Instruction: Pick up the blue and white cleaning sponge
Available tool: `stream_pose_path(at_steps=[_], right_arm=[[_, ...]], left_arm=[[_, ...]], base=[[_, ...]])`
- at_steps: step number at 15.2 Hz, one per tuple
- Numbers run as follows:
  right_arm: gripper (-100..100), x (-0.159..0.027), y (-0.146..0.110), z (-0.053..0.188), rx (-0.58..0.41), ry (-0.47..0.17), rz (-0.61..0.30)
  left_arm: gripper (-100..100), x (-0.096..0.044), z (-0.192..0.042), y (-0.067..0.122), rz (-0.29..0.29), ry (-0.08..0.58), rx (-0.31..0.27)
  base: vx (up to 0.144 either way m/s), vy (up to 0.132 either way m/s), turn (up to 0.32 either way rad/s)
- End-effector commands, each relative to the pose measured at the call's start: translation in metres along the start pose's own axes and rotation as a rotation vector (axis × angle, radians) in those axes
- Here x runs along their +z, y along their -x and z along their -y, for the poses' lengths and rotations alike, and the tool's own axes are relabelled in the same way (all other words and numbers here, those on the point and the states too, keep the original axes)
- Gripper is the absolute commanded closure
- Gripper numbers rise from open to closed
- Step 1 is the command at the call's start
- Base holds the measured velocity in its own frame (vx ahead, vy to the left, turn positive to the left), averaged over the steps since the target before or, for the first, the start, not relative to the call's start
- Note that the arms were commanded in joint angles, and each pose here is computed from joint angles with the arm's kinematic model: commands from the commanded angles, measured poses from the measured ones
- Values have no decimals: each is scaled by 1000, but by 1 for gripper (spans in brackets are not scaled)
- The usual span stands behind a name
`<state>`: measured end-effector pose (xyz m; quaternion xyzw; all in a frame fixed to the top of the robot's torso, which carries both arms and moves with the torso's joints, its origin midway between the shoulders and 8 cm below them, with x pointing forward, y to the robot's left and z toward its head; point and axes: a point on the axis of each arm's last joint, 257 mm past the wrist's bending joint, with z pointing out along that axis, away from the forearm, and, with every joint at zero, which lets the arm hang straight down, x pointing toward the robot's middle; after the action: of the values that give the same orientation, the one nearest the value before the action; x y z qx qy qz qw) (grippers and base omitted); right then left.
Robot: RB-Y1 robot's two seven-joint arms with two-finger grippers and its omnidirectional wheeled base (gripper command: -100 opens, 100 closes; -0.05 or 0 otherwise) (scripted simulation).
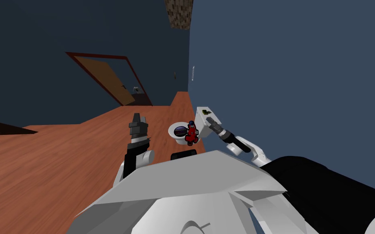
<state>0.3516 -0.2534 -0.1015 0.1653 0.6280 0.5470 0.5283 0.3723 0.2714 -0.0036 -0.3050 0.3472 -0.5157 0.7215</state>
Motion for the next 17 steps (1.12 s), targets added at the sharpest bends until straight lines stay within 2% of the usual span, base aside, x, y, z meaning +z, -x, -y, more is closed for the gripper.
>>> stream_pose_path(at_steps=[1, 4, 5, 9, 10, 13, 14, 17], right_arm=[[-100, -7, -3, 12, -3, -37, -36], [-100, -7, -6, 13, -37, -52, -91], [-100, -14, -6, 25, -28, -83, -104], [-100, -15, -9, 26, -65, -98, -163], [-100, -23, -9, 38, -63, -133, -186], [-100, -23, -11, 39, -93, -146, -234], [-100, -32, -9, 50, -88, -179, -250], [-100, -32, -11, 51, -123, -194, -306]], left_arm=[[0, 0, 0, 0, 0, 0, 0], [0, 0, 0, 0, 0, 0, 0], [0, 0, 0, 0, 0, 0, 0], [0, 0, 0, 0, 0, 0, 0], [0, 0, 0, 0, 0, 0, 0], [0, 0, 0, 0, 0, 0, 0], [0, 0, 0, 0, 0, 0, 0], [0, 0, 0, 0, 0, 0, 0]], base=[[22, 0, -26], [22, -1, -24], [22, 1, -43], [19, 1, -13], [16, -4, -46], [23, -1, -22], [30, -1, -33], [25, 0, -23]])
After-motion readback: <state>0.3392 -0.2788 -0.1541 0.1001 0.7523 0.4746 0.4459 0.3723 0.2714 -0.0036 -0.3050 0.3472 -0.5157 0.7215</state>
